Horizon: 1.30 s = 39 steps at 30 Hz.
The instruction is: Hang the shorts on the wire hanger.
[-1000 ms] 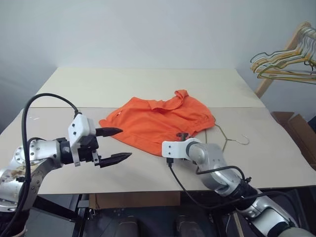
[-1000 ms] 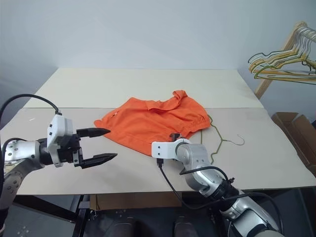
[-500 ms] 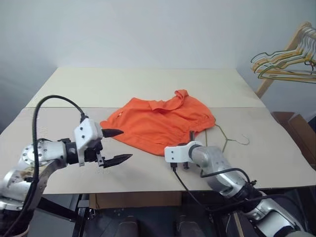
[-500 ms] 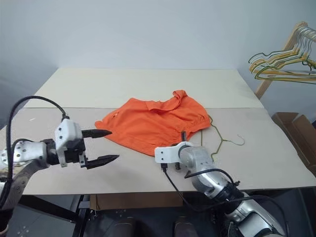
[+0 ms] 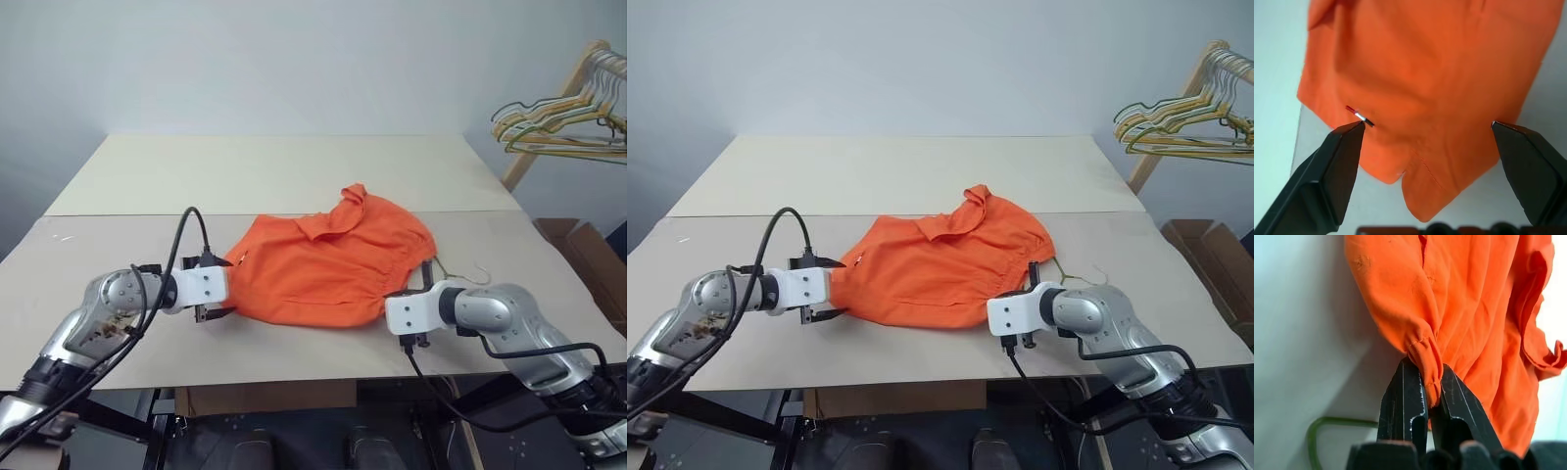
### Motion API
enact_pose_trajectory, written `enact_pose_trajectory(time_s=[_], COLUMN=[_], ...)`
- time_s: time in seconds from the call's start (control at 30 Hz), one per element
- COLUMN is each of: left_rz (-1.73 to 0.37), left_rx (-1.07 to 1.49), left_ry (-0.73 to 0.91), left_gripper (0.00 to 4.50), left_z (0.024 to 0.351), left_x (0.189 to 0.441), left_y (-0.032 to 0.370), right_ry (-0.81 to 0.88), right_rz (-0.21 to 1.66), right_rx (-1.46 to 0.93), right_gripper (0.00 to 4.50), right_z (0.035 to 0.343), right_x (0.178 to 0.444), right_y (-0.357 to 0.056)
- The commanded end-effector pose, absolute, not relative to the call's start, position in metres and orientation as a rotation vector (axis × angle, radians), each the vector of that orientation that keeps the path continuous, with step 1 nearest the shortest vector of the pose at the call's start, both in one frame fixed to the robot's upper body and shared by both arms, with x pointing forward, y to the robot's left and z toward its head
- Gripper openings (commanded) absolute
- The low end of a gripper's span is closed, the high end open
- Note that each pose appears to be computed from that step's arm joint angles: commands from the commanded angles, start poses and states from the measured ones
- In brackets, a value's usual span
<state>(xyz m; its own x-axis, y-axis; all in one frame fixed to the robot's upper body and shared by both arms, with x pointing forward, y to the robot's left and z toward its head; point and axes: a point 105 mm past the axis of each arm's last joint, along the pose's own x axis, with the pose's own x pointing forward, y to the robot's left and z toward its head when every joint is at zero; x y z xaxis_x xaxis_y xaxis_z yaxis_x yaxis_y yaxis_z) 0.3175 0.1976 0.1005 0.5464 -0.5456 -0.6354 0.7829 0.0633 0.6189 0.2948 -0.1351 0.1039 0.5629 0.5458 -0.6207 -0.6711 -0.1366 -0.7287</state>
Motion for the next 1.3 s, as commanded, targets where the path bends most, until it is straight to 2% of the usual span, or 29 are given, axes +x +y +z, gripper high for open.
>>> enact_pose_trajectory(time_s=[0.03,0.13,0.33,0.47,0.6,0.73,1.07,1.2,1.3], left_rz=[-1.123,-1.183,-1.243,-1.173,-1.098,-1.105,-1.093,-1.096,-1.167], left_rx=[1.23,1.26,1.241,1.364,1.388,1.364,1.386,1.38,1.34], left_ry=[0.285,0.325,0.369,0.364,0.293,0.238,0.234,0.24,0.314], left_gripper=[4.5,4.5,4.5,4.5,4.5,3.58,0.16,0.06,0.06], left_z=[0.094,0.09,0.106,0.097,0.089,0.086,0.087,0.092,0.098], left_x=[0.312,0.308,0.301,0.316,0.335,0.346,0.355,0.356,0.342], left_y=[0.196,0.201,0.216,0.224,0.209,0.19,0.196,0.203,0.218], right_ry=[0.053,0.061,0.076,0.06,0.052,0.053,0.057,0.043,0.0], right_rz=[1.025,1.02,1.017,1.017,1.023,1.022,1.012,1.024,1.072], right_rx=[-1.347,-1.348,-1.356,-1.345,-1.342,-1.331,-1.316,-1.302,-1.291], right_gripper=[0.03,0.03,0.03,0.03,0.03,0.0,0.0,0.0,0.0], right_z=[0.123,0.122,0.121,0.124,0.125,0.127,0.13,0.132,0.137], right_x=[0.297,0.298,0.298,0.3,0.3,0.298,0.298,0.3,0.298], right_y=[-0.133,-0.134,-0.138,-0.133,-0.131,-0.131,-0.133,-0.132,-0.13])
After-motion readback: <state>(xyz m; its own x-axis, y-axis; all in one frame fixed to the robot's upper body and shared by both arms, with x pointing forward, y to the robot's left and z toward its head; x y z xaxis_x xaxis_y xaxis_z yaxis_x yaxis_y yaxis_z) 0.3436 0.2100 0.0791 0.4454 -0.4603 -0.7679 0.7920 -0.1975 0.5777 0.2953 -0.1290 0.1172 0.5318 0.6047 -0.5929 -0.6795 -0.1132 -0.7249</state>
